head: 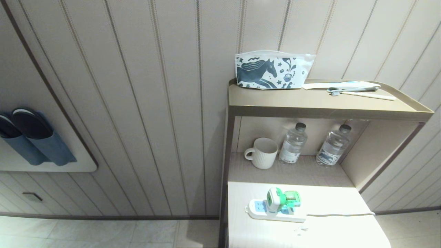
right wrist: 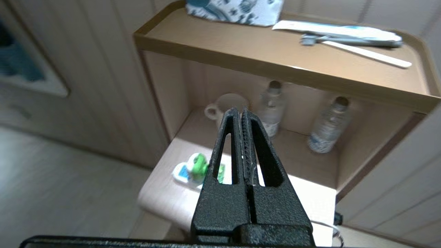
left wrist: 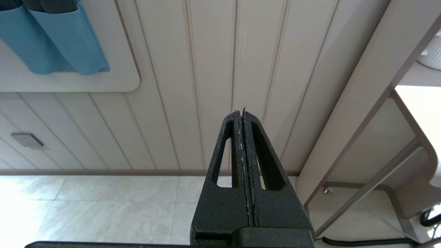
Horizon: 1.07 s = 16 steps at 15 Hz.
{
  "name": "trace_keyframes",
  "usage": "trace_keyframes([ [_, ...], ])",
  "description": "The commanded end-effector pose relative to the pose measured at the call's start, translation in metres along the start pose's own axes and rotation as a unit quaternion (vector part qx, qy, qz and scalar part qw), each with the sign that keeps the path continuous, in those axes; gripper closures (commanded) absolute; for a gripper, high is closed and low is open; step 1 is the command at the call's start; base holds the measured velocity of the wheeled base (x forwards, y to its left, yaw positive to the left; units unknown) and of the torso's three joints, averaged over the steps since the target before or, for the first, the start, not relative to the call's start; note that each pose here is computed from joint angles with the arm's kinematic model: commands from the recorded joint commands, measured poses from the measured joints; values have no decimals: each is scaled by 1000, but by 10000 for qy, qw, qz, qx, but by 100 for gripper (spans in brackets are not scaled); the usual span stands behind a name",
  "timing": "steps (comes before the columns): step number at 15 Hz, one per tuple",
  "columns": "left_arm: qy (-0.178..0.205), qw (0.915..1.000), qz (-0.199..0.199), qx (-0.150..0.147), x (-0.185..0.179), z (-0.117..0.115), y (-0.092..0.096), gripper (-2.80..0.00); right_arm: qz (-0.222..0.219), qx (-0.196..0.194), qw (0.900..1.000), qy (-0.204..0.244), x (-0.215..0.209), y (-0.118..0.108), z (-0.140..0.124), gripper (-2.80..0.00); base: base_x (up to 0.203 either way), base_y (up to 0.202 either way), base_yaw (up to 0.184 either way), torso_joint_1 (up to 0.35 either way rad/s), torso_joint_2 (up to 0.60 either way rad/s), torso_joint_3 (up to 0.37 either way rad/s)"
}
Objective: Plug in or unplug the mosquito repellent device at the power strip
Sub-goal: Hold the socket with your left hand and unplug it with your right hand
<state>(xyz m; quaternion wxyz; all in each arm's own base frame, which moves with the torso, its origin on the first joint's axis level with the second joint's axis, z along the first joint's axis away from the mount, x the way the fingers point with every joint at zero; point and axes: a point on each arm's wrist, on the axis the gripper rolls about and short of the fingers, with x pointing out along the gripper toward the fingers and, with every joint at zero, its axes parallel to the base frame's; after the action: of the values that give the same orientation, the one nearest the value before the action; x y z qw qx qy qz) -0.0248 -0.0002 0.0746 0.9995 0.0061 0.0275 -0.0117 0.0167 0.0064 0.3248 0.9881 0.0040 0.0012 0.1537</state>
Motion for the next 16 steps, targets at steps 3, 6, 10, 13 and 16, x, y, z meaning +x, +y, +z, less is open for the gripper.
trace_keyframes([
  [3, 5, 10000, 0, 0, 0, 0, 0, 0, 658, 214, 9830, 1702, 72, -6, 23, 0, 0, 0, 0, 0, 0, 0],
  [6, 3, 10000, 0, 0, 0, 0, 0, 0, 1090, -240, 9532, 2810, 90, 7, 17, 0, 0, 0, 0, 0, 0, 0],
  [10, 8, 10000, 0, 0, 0, 0, 0, 0, 1226, -1605, 9120, 3570, 107, 38, -2, 0, 0, 0, 0, 0, 0, 0],
  [13, 6, 10000, 3, 0, 0, 0, 0, 0, 1182, -2569, 8650, 4146, 128, 52, -28, 0, 0, 0, 0, 0, 0, 0],
  [16, 11, 10000, 3, -1, 0, 0, 0, 0, 1441, -3079, 8232, 4548, 147, 60, -50, 0, 0, 0, 0, 0, 0, 0],
])
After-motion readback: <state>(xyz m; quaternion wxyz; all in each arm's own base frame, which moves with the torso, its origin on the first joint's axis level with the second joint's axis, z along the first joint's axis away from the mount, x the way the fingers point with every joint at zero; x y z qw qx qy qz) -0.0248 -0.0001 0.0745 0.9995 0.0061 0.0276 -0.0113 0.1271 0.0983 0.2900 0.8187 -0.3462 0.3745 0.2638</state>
